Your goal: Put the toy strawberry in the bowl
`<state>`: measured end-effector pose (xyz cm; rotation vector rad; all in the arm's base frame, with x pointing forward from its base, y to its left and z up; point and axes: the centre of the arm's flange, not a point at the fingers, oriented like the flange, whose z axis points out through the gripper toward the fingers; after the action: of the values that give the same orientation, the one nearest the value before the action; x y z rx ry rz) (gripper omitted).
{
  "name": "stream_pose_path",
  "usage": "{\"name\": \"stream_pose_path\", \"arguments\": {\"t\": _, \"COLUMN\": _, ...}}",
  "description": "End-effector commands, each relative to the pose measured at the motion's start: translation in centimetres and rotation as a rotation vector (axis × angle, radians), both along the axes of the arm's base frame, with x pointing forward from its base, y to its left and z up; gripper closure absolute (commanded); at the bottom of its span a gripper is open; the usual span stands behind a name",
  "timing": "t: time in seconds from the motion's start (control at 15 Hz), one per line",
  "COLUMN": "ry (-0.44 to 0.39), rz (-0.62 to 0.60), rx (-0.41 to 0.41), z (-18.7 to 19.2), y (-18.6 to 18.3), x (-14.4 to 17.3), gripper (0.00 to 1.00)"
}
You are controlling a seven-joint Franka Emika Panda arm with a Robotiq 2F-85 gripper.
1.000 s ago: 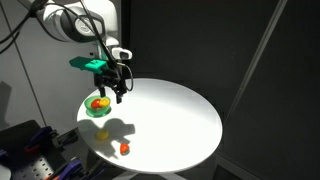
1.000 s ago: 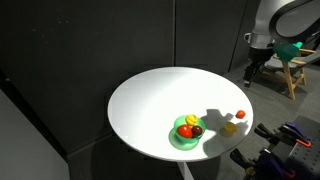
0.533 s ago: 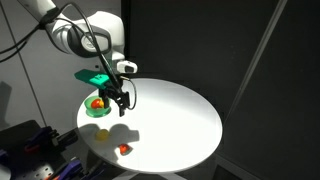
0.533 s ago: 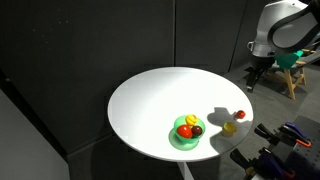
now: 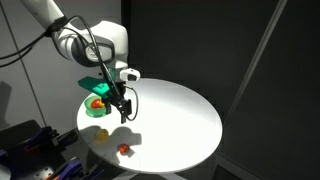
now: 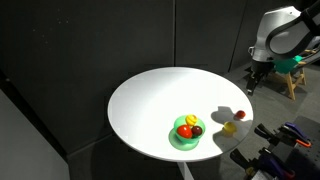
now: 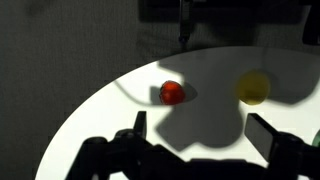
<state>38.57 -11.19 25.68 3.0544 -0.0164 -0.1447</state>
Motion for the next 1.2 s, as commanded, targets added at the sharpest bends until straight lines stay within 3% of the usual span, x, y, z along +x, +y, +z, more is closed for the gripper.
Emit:
{"name": "stream_pose_path", "arguments": {"t": 0.0, "ry": 0.0, "rz": 0.0, "rx": 0.0, "z": 0.0, "y": 0.0, "x": 0.0, "gripper": 0.0}}
{"name": "stream_pose_path", "arguments": {"t": 0.6, "ry": -0.048, "rz": -0.038, "rx": -0.011, "z": -0.8, "y": -1.0, "x": 2.5, "gripper": 0.0}}
{"name": "stream_pose_path", "arguments": {"t": 1.13, "ry": -0.063, "rz": -0.05, "rx": -0.004, "z": -4.0, "y": -1.9, "x": 5.4, "gripper": 0.0}}
